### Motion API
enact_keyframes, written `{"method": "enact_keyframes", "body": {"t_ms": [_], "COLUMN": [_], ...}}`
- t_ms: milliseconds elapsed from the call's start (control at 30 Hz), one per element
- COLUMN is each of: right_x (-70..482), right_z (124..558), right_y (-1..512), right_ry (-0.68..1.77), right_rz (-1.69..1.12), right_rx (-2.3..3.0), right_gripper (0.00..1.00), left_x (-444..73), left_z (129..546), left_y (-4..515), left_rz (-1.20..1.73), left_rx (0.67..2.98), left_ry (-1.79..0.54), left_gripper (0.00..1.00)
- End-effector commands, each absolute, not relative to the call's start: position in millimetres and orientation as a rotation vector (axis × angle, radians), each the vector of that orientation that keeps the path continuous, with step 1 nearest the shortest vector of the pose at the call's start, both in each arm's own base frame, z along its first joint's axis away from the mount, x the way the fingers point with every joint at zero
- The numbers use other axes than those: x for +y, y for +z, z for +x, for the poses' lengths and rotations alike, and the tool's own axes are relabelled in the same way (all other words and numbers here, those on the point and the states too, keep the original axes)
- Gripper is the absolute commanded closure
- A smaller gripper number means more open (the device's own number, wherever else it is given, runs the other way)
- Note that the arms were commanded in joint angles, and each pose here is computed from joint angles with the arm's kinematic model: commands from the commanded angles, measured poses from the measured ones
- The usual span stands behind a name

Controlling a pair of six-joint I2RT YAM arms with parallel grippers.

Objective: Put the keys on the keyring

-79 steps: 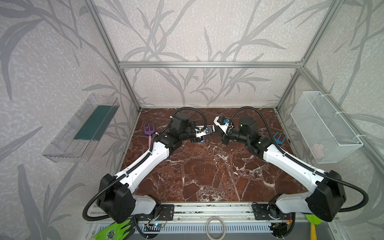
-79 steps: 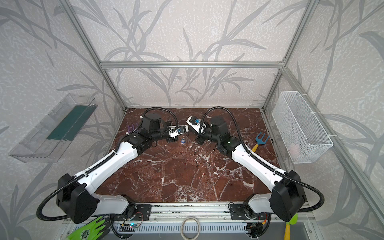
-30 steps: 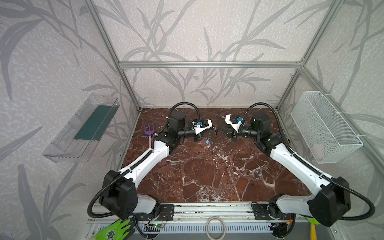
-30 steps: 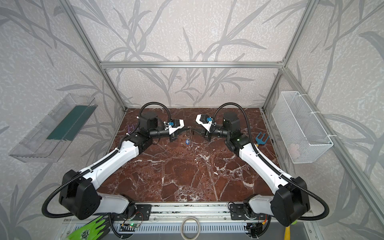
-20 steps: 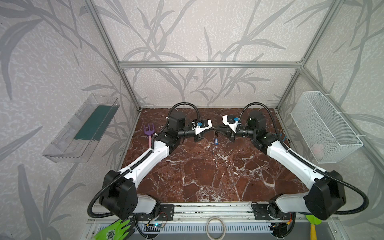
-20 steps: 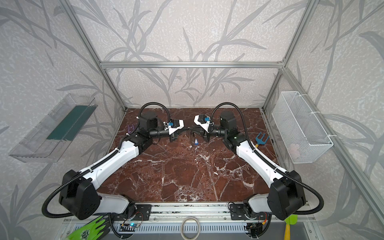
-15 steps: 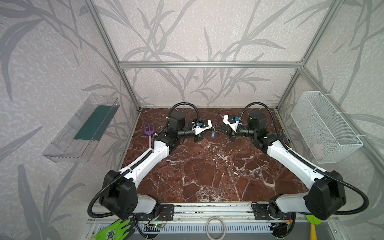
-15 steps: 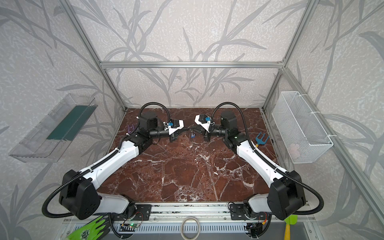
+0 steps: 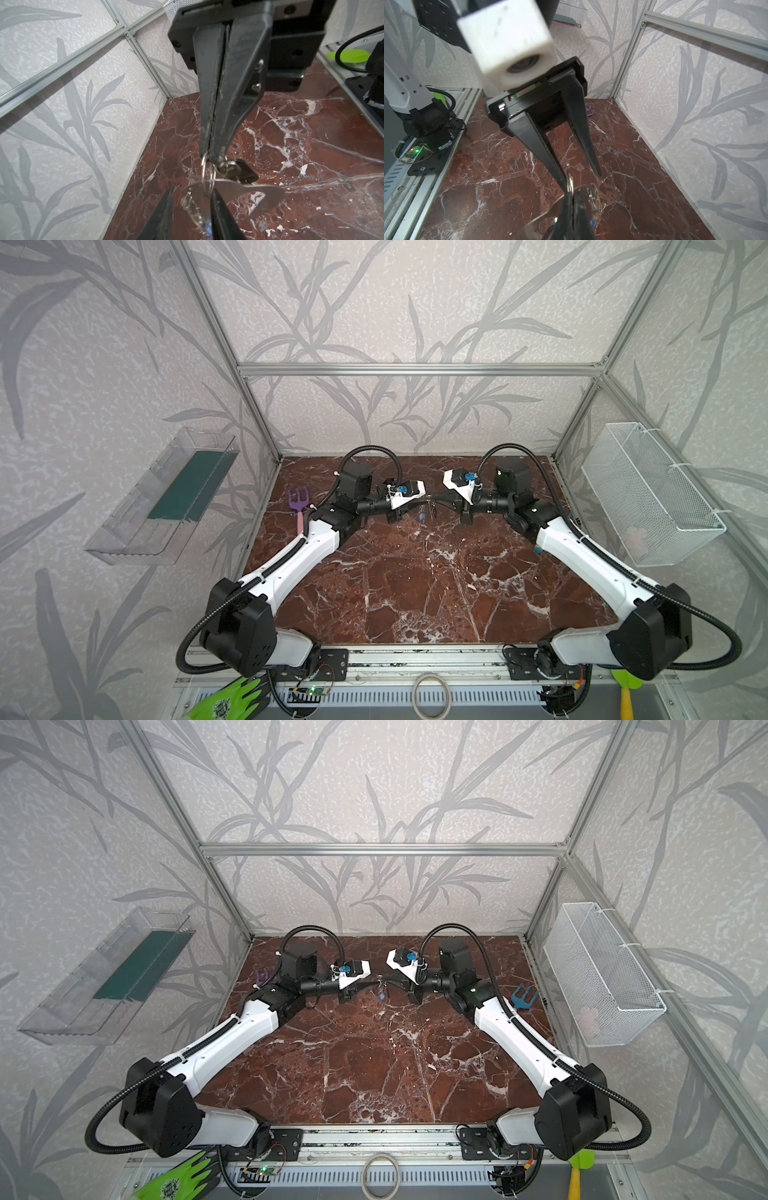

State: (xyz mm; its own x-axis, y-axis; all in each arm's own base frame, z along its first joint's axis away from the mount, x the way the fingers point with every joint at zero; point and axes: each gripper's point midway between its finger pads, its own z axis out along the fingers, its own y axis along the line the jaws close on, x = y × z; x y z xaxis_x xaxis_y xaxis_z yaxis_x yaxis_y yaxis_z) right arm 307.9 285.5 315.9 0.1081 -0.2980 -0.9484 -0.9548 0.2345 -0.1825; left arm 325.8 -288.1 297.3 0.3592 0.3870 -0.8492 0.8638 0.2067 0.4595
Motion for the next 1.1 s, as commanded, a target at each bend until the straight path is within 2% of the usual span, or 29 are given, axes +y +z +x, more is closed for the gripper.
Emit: {"method": "enact_keyframes", "body": {"t_ms": [0, 400, 700, 833, 967, 1067], "right_x": [281, 283, 283, 284, 286, 284], "right_z": [309, 310, 304, 300, 299, 304], "right_y": [309, 294, 296, 296, 293, 295], "right_ry": [0.723, 0.668, 0.666, 0.679, 0.677, 0.653], "right_rz": [-1.303, -1.376, -1.376, -1.382, -1.392, -1.362], "right_rx": [1.491, 1.639, 1.615, 1.594, 1.585, 1.583], "right_gripper": [1.0, 1.0, 1.0, 1.0, 1.0, 1.0], "left_x": [-286, -303, -309, -313, -319, -321], "left_z": [324, 310, 318, 319, 319, 319], "left_y": [307, 299, 286, 288, 292, 293], "left_rz": [1.477, 1.649, 1.676, 1.669, 1.654, 1.647], "left_rx": [1.209, 1.179, 1.221, 1.216, 1.201, 1.203], "left_ry": [-0.377, -0.352, -0.343, -0.361, -0.381, -0.393], "left_gripper": [0.67, 0.73, 0.75, 0.86, 0.9, 1.0]}}
